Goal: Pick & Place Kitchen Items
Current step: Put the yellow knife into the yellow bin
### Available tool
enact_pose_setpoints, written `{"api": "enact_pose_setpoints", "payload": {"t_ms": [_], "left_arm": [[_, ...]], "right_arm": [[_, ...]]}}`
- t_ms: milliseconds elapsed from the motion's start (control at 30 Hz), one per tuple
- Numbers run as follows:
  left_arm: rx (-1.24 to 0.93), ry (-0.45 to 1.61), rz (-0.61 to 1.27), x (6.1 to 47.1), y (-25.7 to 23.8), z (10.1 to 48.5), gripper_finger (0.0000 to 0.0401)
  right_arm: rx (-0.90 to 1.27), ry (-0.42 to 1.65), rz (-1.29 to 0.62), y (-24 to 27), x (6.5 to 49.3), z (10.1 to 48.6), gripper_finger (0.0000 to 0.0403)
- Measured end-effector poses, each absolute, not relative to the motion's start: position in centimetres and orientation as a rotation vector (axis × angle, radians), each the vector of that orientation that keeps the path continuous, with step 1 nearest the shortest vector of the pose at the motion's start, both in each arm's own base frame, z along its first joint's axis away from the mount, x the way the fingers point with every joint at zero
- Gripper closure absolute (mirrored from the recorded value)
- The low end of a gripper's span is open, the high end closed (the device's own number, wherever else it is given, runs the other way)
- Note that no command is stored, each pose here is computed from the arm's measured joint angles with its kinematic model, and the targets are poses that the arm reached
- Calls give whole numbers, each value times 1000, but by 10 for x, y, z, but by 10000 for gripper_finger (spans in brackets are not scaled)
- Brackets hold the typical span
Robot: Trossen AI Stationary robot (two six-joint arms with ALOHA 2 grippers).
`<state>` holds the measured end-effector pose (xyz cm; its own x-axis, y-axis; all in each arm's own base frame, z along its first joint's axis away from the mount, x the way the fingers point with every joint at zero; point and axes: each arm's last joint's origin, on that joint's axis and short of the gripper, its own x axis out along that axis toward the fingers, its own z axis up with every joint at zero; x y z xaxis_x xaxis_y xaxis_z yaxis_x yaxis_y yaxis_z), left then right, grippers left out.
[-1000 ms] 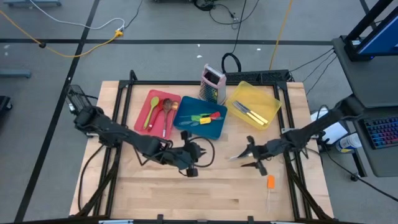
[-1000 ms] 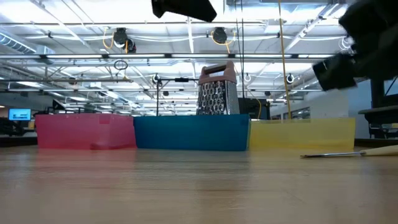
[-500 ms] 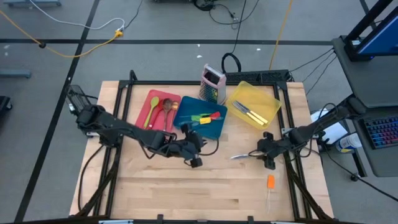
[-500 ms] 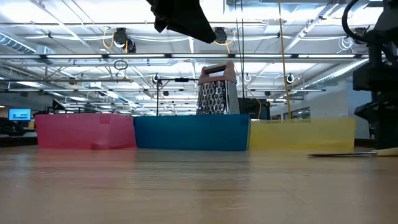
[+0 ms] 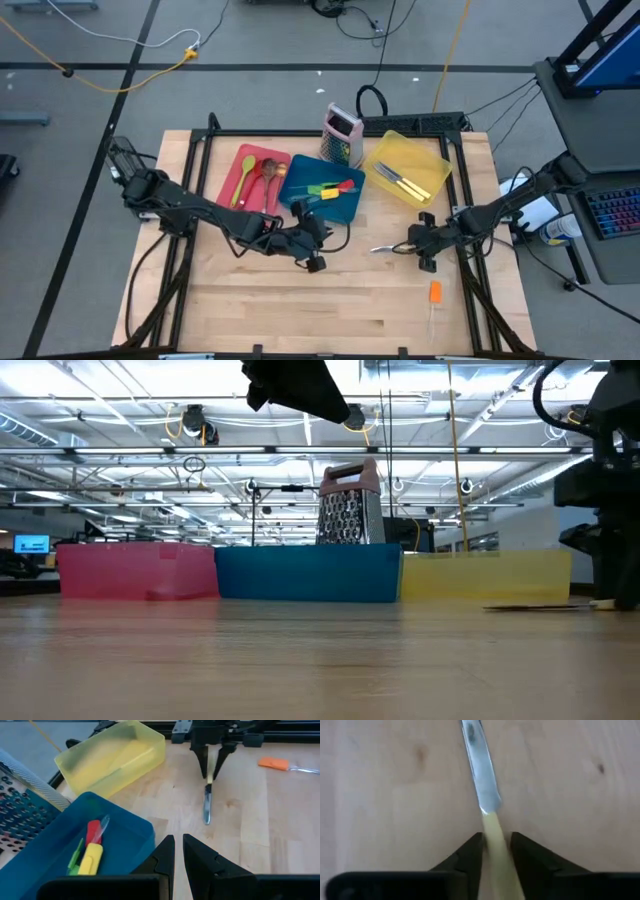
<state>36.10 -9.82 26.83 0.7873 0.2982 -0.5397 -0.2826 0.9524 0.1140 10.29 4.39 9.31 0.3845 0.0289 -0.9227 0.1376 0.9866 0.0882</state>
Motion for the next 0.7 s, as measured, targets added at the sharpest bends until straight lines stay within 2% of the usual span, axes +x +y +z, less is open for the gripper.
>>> {"api": "enact_pose_setpoints", "payload": {"t_ms": [167, 367, 700], "left_arm": [[19, 594, 270, 359, -107, 268, 359], [-9, 605, 188, 354, -123, 267, 359], [-8, 603, 121, 343, -150, 268, 359]], "right_arm": [[235, 1093, -10, 45, 103, 81, 370], [247, 930, 105, 50, 111, 84, 372], [150, 601, 109, 57, 133, 109, 379]]}}
